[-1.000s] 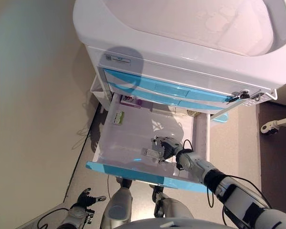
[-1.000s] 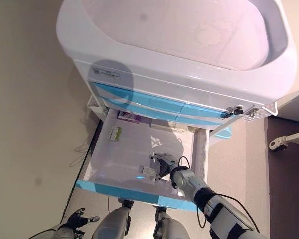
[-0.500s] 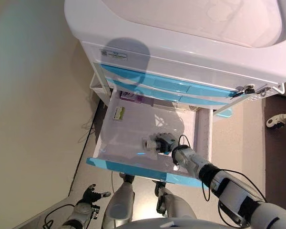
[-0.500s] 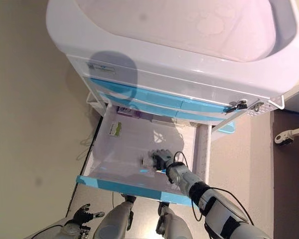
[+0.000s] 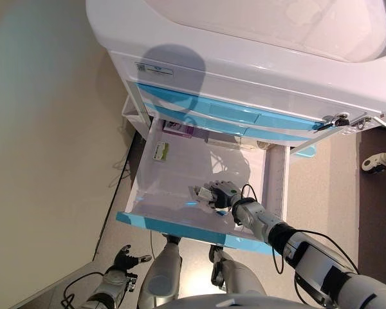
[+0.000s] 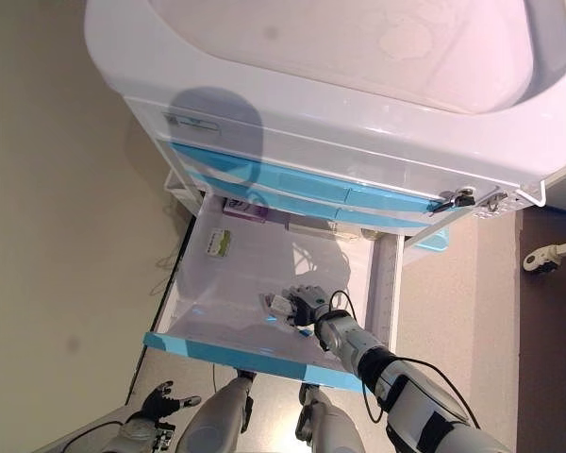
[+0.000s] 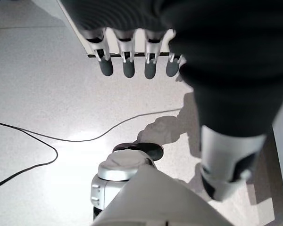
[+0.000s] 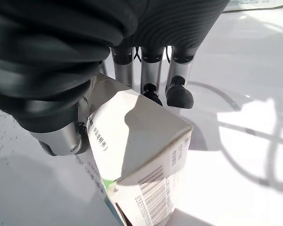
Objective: Open the drawer and pick up the medicine
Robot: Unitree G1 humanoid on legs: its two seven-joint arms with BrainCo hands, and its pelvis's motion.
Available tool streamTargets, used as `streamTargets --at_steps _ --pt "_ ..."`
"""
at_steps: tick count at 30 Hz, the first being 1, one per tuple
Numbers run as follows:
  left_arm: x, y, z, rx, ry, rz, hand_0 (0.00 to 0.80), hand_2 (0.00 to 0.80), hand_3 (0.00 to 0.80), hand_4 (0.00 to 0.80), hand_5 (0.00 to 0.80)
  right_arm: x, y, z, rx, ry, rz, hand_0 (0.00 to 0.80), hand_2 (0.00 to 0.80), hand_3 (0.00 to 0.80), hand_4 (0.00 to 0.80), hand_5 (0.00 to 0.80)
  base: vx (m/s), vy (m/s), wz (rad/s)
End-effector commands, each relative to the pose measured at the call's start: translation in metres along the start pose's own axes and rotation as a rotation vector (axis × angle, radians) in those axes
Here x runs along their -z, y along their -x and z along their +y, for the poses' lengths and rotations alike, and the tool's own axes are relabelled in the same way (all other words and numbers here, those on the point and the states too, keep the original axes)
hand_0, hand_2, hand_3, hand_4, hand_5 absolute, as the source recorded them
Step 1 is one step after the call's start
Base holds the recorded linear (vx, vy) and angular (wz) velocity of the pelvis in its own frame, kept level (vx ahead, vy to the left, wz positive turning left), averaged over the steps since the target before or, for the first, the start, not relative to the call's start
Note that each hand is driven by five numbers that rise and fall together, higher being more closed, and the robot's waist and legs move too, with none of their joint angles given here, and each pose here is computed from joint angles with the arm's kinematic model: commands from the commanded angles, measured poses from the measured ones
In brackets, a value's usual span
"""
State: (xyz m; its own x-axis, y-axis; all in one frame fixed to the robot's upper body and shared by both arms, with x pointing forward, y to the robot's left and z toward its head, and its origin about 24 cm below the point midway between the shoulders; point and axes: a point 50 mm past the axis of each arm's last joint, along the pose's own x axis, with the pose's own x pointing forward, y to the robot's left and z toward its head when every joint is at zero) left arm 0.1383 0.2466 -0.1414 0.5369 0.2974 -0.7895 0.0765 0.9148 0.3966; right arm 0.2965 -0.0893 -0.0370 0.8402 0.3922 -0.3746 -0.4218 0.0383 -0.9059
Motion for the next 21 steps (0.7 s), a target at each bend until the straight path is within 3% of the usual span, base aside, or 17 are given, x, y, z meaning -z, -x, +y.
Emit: streamTargets --at_steps 1,4,12,21 --pt "-0.006 -0.001 -0.001 -0.022 0.023 -0.009 0.0 0.0 0.0 0.0 0.0 0.001 0.004 0.014 -0.038 -0.003 0.028 0.8 0.8 0.8 0.8 0.8 0.0 0.0 0.0" --pt "-0.004 -0.001 0.0 -0.026 0.024 -0.006 0.0 0.0 0.0 0.0 0.0 -0.002 0.004 0.003 0.007 -0.034 0.003 0.8 0.8 0.8 0.8 0.8 0.0 0.0 0.0" --pt "0.007 0.0 0.015 -0.06 0.049 0.028 0.0 0.0 0.0 0.0 0.0 0.004 0.034 -0.078 0.276 -0.138 -0.187 0.8 0.8 0.8 0.8 0.8 0.001 -0.003 -0.01" --pt "0.03 0.005 0.034 -0.043 0.035 0.099 0.0 0.0 0.0 0.0 0.0 0.01 0.068 -0.11 0.179 -0.296 -0.329 0.8 0.8 0.8 0.8 0.8 0.024 -0.034 -0.13"
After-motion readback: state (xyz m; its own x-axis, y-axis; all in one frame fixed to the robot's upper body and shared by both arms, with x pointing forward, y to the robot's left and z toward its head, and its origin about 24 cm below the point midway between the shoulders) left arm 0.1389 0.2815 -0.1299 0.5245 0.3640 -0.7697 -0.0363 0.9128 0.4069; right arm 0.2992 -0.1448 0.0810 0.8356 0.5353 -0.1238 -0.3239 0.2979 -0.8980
